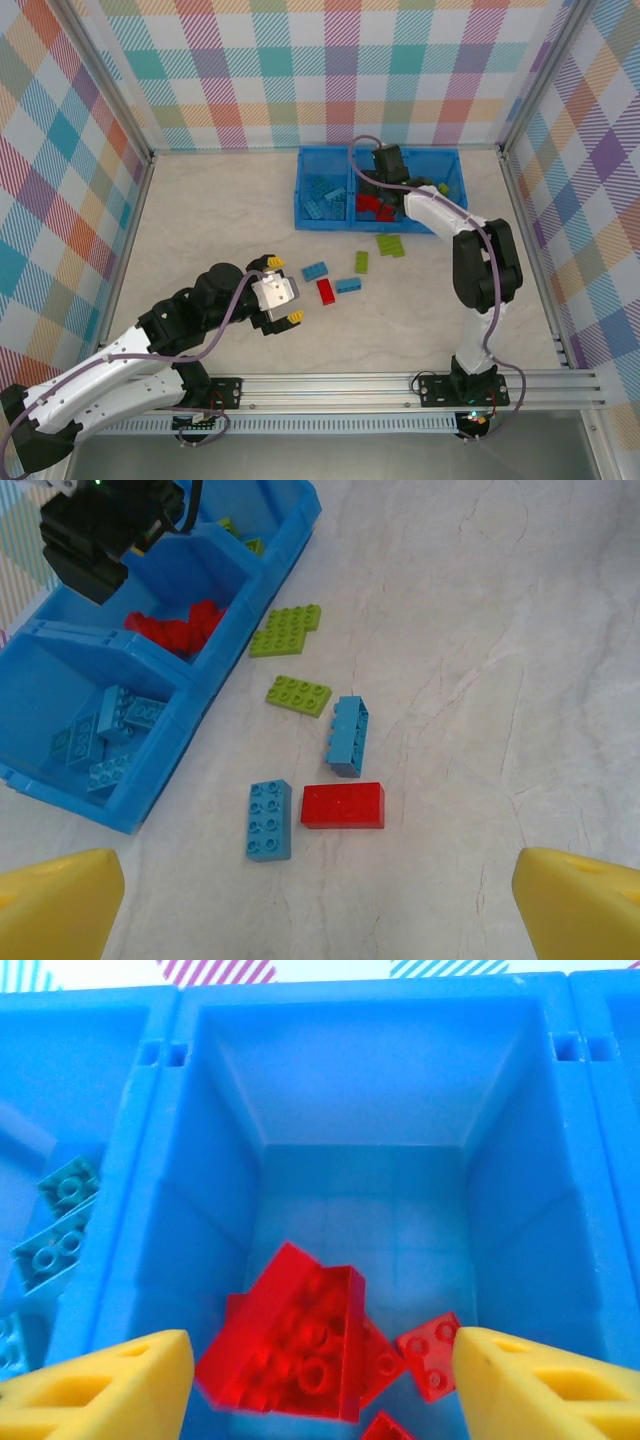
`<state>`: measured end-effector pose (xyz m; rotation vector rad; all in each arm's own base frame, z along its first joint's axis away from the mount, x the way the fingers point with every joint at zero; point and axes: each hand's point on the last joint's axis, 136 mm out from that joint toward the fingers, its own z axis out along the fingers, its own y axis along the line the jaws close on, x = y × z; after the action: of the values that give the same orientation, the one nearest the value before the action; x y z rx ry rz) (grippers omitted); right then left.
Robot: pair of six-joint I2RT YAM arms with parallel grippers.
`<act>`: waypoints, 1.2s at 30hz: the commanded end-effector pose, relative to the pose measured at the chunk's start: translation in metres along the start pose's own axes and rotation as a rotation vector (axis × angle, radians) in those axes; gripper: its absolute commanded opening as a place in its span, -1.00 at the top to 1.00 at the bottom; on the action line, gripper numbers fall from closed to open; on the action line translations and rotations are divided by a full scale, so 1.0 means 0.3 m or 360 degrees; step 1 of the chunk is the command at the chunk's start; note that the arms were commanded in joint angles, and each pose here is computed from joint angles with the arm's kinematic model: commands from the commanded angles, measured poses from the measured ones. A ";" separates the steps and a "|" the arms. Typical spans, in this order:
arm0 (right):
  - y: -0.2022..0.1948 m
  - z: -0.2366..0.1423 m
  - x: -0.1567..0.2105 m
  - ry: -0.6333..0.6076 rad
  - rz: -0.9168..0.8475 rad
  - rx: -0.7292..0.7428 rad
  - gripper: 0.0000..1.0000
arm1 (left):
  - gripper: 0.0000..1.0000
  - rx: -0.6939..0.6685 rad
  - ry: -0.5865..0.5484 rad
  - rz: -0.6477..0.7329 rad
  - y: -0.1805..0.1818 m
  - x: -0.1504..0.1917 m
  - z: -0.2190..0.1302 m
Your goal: Sort the legos into containers by color
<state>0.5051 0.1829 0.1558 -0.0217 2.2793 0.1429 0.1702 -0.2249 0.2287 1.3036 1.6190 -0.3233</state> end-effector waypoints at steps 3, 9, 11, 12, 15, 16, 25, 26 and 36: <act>0.115 -0.267 0.045 0.0045 0.0107 -0.0464 -0.59 | -1.00 -0.0053 -0.0018 -0.0110 0.028 -0.010 0.008; 0.147 -0.526 0.297 0.0171 0.0284 -0.0806 -0.60 | -1.00 -0.0067 -0.0052 -0.0318 0.061 -0.066 0.000; 0.152 -0.606 0.381 0.0207 0.0272 -0.0900 -0.60 | -1.00 -0.0008 -0.0047 -0.0388 0.052 -0.094 0.002; 0.154 -0.638 0.414 0.0217 0.0260 -0.0949 -0.60 | -1.00 0.0043 -0.0045 -0.0395 0.039 -0.109 0.006; 0.116 -0.709 0.520 0.0291 0.0276 -0.0973 -0.60 | -1.00 0.0113 -0.0019 -0.0401 0.009 -0.140 0.049; 0.095 -0.729 0.560 0.0340 0.0278 -0.0948 -0.61 | -1.00 0.0081 -0.0017 -0.0407 0.009 -0.141 0.079; -0.002 -0.848 0.690 0.0293 0.0383 -0.0932 -0.69 | -1.00 0.0178 0.0330 0.0158 -0.123 0.017 0.434; -0.006 -0.849 0.690 0.0285 0.0390 -0.0926 -0.70 | -1.00 0.0179 0.0357 0.0195 -0.127 0.039 0.470; 0.015 -0.850 0.672 0.0287 0.0391 -0.0970 -0.77 | -0.98 0.0337 0.0527 0.0067 -0.106 0.147 0.728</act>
<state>0.1813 0.1632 0.1661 -0.0796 2.3324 0.9640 0.2443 -0.3507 0.0661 1.6501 1.9133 -0.2047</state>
